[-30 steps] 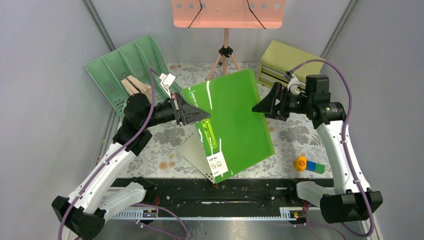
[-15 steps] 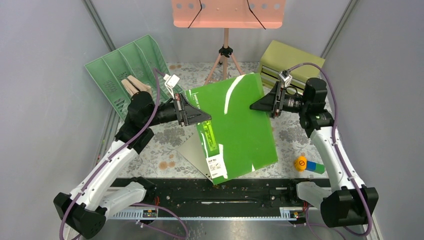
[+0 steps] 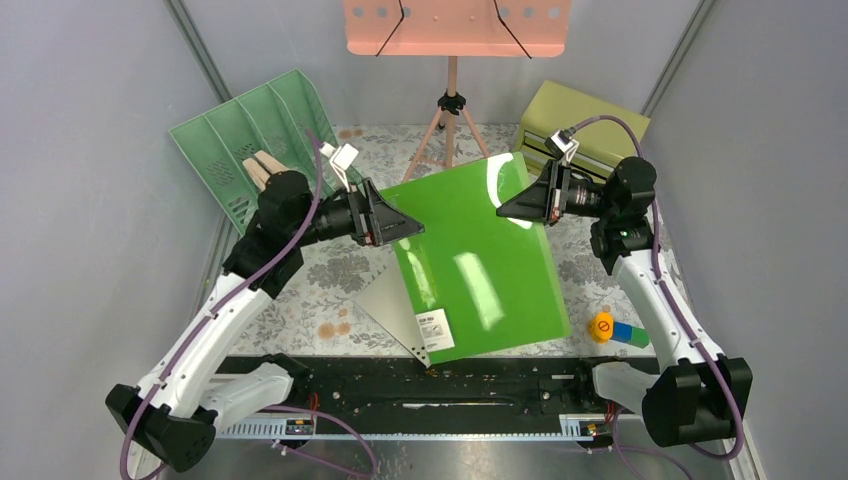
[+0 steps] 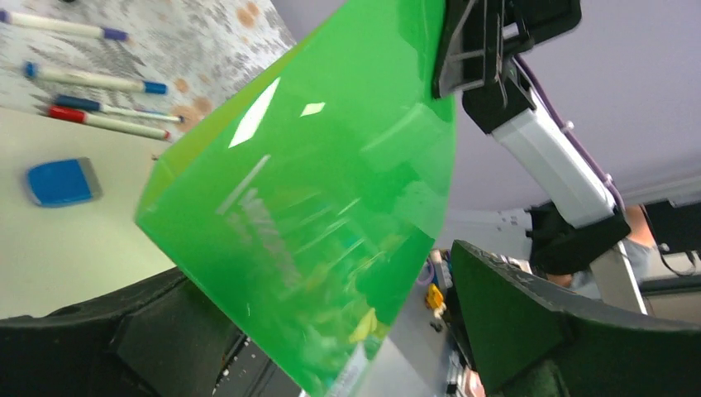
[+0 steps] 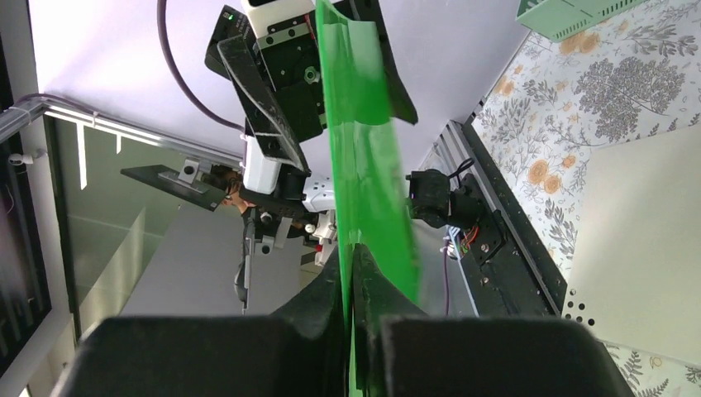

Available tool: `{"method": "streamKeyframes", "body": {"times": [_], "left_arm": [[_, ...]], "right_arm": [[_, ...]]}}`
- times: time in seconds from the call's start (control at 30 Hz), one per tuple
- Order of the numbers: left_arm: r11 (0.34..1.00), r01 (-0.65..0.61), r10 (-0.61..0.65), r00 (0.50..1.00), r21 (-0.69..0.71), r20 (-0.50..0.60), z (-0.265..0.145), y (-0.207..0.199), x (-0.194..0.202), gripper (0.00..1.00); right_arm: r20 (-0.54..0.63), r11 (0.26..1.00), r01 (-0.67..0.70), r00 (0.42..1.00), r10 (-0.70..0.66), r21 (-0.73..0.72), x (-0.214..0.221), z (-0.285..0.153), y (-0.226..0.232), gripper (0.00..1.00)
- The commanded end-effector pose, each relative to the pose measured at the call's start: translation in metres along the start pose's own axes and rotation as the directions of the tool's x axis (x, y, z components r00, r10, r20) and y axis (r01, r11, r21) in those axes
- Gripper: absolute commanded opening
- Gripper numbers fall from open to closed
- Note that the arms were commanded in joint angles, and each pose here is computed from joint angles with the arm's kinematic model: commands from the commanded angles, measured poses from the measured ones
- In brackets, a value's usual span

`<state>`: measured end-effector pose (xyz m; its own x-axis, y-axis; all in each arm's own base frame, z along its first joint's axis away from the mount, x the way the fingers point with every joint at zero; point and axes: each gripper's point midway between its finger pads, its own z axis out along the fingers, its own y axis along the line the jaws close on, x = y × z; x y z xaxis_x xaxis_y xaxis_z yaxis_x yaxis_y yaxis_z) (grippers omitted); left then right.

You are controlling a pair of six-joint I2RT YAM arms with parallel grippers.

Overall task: Organize the desk
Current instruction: Place the folder in the storage box.

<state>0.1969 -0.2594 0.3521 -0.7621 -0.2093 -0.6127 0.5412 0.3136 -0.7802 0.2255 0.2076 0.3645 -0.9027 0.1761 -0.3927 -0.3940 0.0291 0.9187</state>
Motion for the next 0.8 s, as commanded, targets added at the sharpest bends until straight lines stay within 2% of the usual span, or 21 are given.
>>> {"method": "streamKeyframes", "body": {"times": [0.0,0.17,0.27,0.5,0.63,0.77], "left_arm": [[0.992,-0.089,0.098,0.99,-0.089,0.101,-0.01,0.003,-0.03,0.96],[0.996,-0.058,0.065,0.993,-0.068,0.101,-0.01,0.012,-0.039,0.96],[0.999,-0.047,0.046,0.995,0.001,0.091,-0.006,0.007,-0.042,0.91],[0.986,-0.078,0.072,0.996,0.147,0.047,-0.001,-0.017,-0.045,0.69],[0.98,-0.073,0.075,0.997,0.183,-0.004,0.002,-0.022,-0.043,0.44],[0.983,-0.081,0.086,0.996,0.165,-0.024,0.001,-0.02,-0.042,0.36]], "right_arm": [[-0.021,0.995,0.092,0.995,-0.093,-0.045,-0.002,0.001,0.024,0.0],[-0.025,0.994,0.098,0.995,-0.1,-0.055,-0.004,0.001,0.026,0.0],[-0.027,0.993,0.102,0.994,-0.104,-0.065,-0.006,0.002,0.029,0.0],[-0.035,0.995,0.084,0.996,-0.086,-0.055,-0.008,0.003,0.019,0.0],[-0.04,0.996,0.078,0.996,-0.08,-0.053,-0.01,0.004,0.017,0.0],[-0.045,0.997,0.069,0.996,-0.071,-0.045,-0.012,0.005,0.013,0.0]]}}
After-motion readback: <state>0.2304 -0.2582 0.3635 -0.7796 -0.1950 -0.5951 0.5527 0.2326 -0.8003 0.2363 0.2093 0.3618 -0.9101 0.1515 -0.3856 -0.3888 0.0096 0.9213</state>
